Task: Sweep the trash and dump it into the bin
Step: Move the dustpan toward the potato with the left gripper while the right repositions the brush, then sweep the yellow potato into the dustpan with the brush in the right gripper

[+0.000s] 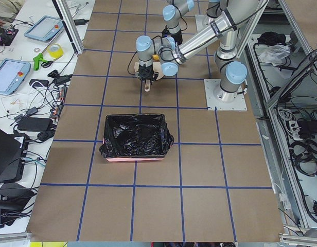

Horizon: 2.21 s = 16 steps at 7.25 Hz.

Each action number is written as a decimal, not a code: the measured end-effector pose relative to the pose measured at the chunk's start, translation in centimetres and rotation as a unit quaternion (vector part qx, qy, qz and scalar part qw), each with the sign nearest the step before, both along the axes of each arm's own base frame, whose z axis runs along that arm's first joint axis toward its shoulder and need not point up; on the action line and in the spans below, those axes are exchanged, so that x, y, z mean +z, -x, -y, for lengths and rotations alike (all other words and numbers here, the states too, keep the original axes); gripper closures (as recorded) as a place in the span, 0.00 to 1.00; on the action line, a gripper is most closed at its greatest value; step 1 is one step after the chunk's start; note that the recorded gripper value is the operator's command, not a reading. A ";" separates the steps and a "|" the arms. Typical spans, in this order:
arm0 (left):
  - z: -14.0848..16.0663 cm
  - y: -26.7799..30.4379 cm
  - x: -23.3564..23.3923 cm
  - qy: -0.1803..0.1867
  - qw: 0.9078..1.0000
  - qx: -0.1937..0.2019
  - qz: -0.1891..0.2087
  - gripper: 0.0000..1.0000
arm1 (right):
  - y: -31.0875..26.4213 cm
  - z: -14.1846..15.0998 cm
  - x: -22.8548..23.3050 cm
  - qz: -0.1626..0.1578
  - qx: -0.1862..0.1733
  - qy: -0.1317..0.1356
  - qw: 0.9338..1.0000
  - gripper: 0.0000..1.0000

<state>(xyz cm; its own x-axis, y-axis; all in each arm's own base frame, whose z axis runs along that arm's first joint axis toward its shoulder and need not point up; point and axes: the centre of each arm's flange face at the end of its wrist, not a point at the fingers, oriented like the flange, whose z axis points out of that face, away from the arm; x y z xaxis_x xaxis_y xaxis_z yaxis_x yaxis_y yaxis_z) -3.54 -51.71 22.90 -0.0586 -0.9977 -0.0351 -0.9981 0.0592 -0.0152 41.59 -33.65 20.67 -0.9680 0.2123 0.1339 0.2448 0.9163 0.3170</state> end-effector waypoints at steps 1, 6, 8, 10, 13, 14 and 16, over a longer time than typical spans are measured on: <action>0.5 -0.4 1.0 0.008 1.000 0.001 0.018 1.00 | -0.9 0.2 -0.4 0.006 0.001 0.000 1.000 1.00; 0.8 0.7 1.4 0.009 0.998 -0.003 0.057 1.00 | -1.7 1.0 -0.1 0.006 0.004 0.005 1.000 1.00; 0.9 1.1 1.4 0.013 0.998 -0.004 0.061 1.00 | -1.8 1.0 -0.1 0.008 0.003 0.005 1.000 1.00; 0.9 1.1 1.2 0.014 0.998 0.000 0.062 1.00 | -1.9 1.0 -0.1 0.012 0.002 0.004 1.000 1.00; 1.1 1.1 0.7 0.011 0.998 0.006 0.062 1.00 | -3.2 2.1 -1.2 0.021 -0.017 0.001 1.000 1.00; 1.1 1.1 0.6 0.010 0.998 0.008 0.062 1.00 | -4.0 2.9 -1.5 0.030 -0.025 -0.001 0.999 1.00; 1.1 1.1 0.5 0.010 0.998 0.009 0.062 1.00 | -6.1 4.5 -1.7 0.041 -0.036 0.001 0.998 1.00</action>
